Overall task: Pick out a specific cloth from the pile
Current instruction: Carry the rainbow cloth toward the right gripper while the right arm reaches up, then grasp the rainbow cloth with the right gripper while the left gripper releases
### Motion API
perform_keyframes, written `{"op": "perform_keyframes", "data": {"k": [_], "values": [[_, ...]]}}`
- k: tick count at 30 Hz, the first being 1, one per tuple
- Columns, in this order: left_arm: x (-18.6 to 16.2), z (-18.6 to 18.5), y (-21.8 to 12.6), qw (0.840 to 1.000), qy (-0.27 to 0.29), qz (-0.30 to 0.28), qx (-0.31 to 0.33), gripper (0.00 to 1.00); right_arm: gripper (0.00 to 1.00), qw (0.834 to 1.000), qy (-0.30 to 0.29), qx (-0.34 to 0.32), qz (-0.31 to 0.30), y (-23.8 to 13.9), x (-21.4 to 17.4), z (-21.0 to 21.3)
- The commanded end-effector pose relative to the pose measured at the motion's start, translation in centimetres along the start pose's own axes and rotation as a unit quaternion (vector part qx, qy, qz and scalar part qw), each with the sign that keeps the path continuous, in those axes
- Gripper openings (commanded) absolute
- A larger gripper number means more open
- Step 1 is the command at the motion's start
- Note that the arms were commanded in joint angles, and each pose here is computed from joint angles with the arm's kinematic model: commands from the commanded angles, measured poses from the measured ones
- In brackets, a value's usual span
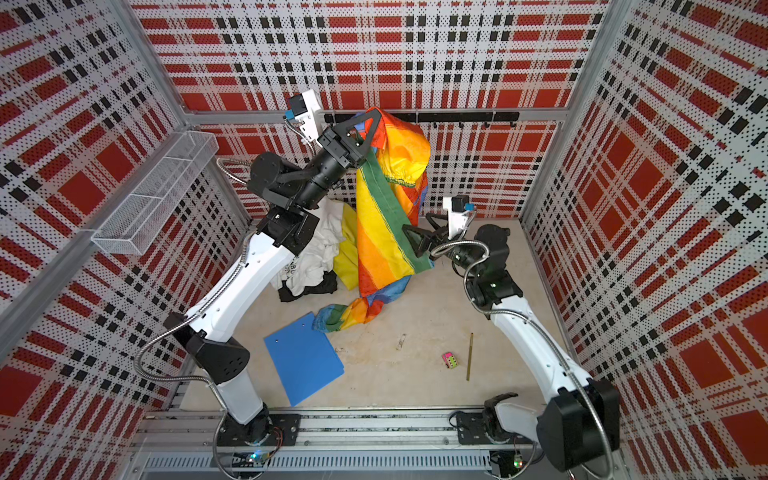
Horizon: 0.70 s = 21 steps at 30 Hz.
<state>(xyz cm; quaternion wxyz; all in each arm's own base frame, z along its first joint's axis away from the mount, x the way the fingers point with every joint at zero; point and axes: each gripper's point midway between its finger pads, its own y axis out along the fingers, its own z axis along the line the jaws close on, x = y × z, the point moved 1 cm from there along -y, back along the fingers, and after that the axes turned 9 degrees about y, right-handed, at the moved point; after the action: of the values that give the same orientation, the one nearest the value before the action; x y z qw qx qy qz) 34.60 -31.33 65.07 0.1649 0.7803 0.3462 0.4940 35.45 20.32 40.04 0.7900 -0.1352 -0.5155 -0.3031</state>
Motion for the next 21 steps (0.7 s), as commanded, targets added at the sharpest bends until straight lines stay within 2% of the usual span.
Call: {"op": "perform_keyframes", "data": {"k": [1,5,7,8,13,15,18,21], "values": [[2.2,-2.5,-0.3,0.999,0.006,-0.015,-0.05,0.0,1.0,0.992,-0.023,0.127,0.008,0.3,1.4,4.5],[2.2,-2.1,-0.3,0.999,0.007,-0.012,-0.047,0.0,0.99,0.992,-0.017,0.128,0.016,1.2,0.4,4.6],[2.1,-1.9,-0.3,0.999,0.007,-0.011,-0.046,0.0,0.93,0.994,-0.015,0.106,0.013,1.8,0.2,3.9],[2.0,-1.8,-0.3,0.999,0.007,-0.009,-0.046,0.0,0.86,0.995,-0.012,0.099,0.01,2.0,0.1,3.5],[2.3,-0.8,-0.7,0.999,0.011,-0.007,-0.031,0.0,0.2,0.999,-0.008,0.047,-0.021,2.1,1.1,1.9],[2.5,0.1,-1.3,1.0,0.014,-0.006,-0.017,0.0,0.02,0.999,-0.011,0.002,-0.038,1.7,1.7,0.8],[2.8,1.7,-2.6,1.0,0.02,0.0,0.009,0.03,0.0,0.997,-0.004,-0.045,-0.064,0.5,3.2,-0.8],[2.6,3.0,-4.7,0.999,0.028,0.012,0.036,0.18,0.0,0.992,-0.011,-0.095,-0.086,-0.7,5.2,-2.2]]}}
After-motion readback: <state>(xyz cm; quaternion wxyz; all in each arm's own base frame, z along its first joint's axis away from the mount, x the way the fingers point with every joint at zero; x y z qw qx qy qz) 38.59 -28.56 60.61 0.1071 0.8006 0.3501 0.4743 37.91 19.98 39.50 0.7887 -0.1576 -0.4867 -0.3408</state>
